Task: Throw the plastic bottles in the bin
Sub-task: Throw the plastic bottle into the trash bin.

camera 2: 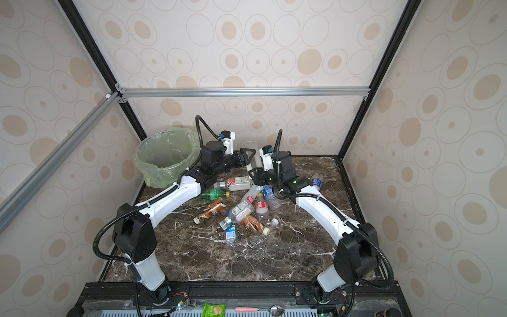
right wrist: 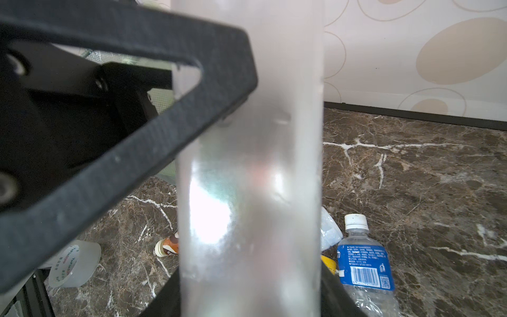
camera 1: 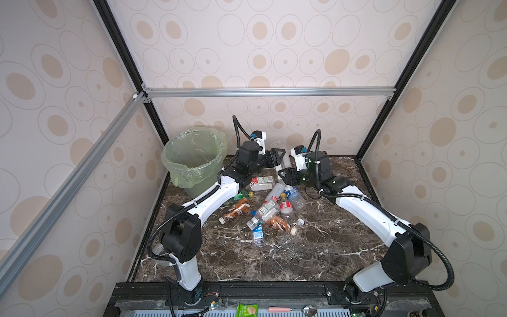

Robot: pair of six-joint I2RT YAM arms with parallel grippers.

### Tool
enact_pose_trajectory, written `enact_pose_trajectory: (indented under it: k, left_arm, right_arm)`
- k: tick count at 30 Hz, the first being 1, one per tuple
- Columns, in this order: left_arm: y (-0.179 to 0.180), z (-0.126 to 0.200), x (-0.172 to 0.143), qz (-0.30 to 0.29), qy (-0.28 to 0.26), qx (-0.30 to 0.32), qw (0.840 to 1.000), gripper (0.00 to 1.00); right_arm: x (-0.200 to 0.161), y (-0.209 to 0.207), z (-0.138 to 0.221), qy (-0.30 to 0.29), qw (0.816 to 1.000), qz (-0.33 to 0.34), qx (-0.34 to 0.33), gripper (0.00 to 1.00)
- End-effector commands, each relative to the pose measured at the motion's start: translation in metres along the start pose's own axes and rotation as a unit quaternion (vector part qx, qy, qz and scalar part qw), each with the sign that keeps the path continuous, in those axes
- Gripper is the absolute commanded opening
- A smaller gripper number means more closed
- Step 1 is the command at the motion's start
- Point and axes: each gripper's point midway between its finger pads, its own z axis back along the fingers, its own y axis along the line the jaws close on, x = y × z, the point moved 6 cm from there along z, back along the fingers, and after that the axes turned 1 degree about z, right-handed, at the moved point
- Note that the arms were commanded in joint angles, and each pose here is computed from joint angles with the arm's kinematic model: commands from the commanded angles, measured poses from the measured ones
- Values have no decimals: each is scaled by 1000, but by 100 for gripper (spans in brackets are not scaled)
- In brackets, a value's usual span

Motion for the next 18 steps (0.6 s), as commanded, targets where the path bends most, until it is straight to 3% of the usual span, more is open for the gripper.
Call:
enact_pose_trajectory:
  k: [1, 9, 15, 18]
  left_arm:
    - [-9, 4, 17, -14, -16, -1, 1000, 53]
    - [-21, 16, 46, -78, -37, 39, 995, 51]
    - [-20, 44, 87, -135, -87, 106, 981, 52]
    - [-19, 64, 110, -160, -122, 136, 970, 53]
  right_arm:
    - [9, 10, 11, -26, 1000, 4, 14, 51]
    - [13, 14, 29, -38, 999, 11, 11, 72]
    - [23, 23, 50, -65, 997, 16, 24, 98]
    - [30, 30, 58, -78, 996, 17, 37, 99]
